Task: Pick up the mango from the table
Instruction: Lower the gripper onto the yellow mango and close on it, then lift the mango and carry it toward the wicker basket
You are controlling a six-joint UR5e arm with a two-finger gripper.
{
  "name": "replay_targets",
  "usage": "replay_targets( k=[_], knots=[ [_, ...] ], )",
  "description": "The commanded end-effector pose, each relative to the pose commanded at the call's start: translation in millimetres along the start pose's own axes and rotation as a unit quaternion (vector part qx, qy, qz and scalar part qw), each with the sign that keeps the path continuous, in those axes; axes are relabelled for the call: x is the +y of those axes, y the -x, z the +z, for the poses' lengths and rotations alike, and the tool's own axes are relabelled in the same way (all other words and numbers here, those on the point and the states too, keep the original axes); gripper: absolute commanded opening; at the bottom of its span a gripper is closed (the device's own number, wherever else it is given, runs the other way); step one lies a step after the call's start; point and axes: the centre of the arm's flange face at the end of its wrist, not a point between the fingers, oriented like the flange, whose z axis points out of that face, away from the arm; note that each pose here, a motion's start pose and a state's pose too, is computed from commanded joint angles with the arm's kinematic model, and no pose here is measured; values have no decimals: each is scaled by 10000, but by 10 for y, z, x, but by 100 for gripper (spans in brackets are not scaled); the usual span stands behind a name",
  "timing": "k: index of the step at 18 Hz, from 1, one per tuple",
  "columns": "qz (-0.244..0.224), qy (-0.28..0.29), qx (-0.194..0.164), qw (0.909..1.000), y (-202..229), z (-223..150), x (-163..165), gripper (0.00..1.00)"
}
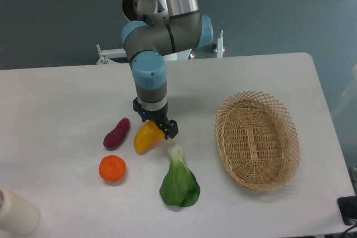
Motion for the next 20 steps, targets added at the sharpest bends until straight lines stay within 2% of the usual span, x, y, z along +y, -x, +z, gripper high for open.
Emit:
replay_targets(
  k=[3,8,15,20],
  knots=[
    [8,-4,-7,10000,10,-3,-7,63],
    [54,-78,-122,9999,85,-118,-56,59],
    [43,-314,-555,9980,553,-864,-56,59],
    [-4,-319,-627,9975,985,-1431,264,59]
  ],
)
